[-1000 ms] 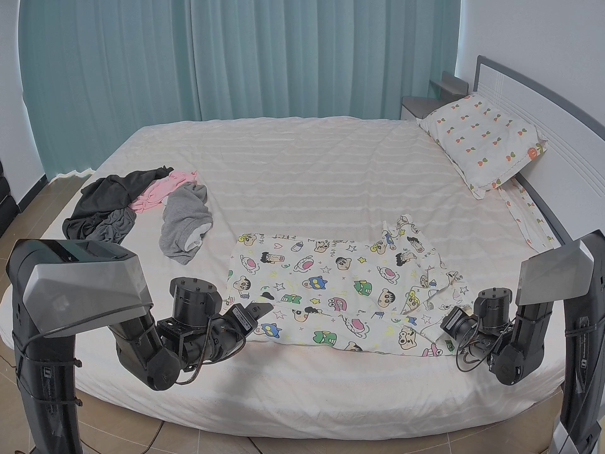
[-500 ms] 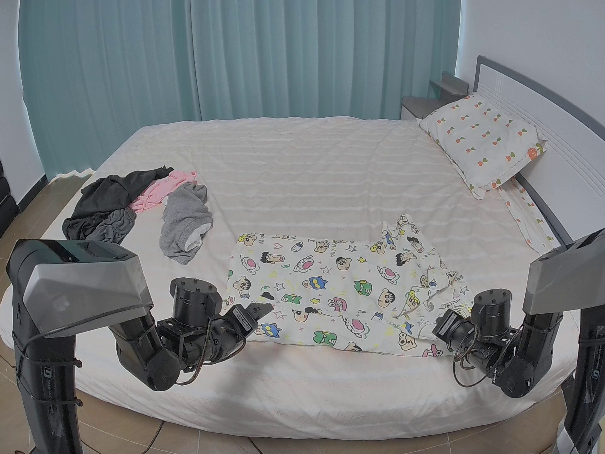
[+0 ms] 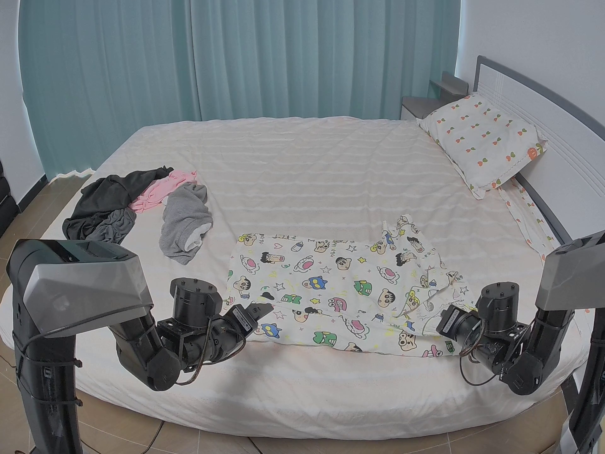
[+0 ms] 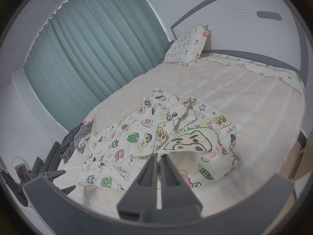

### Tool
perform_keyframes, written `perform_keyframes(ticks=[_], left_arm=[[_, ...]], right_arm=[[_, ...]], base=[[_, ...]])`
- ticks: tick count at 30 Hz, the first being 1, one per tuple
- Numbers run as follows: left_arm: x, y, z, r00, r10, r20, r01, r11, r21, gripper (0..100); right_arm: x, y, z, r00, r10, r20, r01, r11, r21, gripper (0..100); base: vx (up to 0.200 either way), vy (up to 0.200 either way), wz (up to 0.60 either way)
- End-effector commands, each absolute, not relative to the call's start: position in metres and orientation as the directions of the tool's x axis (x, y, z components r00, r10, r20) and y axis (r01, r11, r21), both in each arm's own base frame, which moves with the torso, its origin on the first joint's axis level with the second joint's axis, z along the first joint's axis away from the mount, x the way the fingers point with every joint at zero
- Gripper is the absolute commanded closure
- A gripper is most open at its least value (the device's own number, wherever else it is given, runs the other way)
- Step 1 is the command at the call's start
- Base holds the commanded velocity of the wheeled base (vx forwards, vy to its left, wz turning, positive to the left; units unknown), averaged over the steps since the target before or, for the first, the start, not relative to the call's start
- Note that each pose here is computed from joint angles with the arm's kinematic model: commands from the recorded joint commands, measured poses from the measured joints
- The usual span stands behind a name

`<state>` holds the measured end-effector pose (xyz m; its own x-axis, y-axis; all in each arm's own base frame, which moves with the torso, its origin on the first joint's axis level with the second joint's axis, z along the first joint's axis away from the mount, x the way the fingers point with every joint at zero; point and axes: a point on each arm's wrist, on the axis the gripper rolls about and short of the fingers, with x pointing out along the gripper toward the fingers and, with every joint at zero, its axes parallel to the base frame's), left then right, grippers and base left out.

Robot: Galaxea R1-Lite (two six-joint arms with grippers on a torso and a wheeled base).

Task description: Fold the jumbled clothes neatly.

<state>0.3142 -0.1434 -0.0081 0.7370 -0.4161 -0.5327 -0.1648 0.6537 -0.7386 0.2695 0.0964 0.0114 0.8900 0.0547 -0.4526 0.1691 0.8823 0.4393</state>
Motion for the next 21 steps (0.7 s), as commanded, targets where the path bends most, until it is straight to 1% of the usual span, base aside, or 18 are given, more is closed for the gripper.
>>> perform_keyframes(ticks=[1,4,13,16,21], left_arm=[[0.314,-0.143,-0.009,0.736,-0.416,-0.535,-0.166,0.654,-0.738,0],[0.314,-0.143,-0.009,0.736,-0.416,-0.535,-0.166,0.654,-0.738,0],[0.314,-0.143,-0.009,0.736,-0.416,-0.535,-0.165,0.655,-0.737,0],[0.314,-0.143,-0.009,0.736,-0.416,-0.535,-0.165,0.655,-0.737,0],[0.314,-0.143,-0.01,0.736,-0.414,-0.536,-0.167,0.656,-0.736,0]], right_arm=[[0.279,0.097,0.029,0.913,0.055,-0.404,0.149,0.877,0.456,100],[0.287,0.099,0.042,0.905,0.051,-0.423,0.159,0.881,0.446,100],[0.295,0.098,0.066,0.886,0.042,-0.462,0.174,0.893,0.415,100],[0.301,0.094,0.072,0.883,0.025,-0.469,0.186,0.898,0.398,100],[0.304,0.093,0.075,0.855,0.026,-0.518,0.192,0.912,0.362,100]], base=[[0.0,0.0,0.0],[0.0,0.0,0.0],[0.0,0.0,0.0],[0.0,0.0,0.0],[0.0,0.0,0.0]])
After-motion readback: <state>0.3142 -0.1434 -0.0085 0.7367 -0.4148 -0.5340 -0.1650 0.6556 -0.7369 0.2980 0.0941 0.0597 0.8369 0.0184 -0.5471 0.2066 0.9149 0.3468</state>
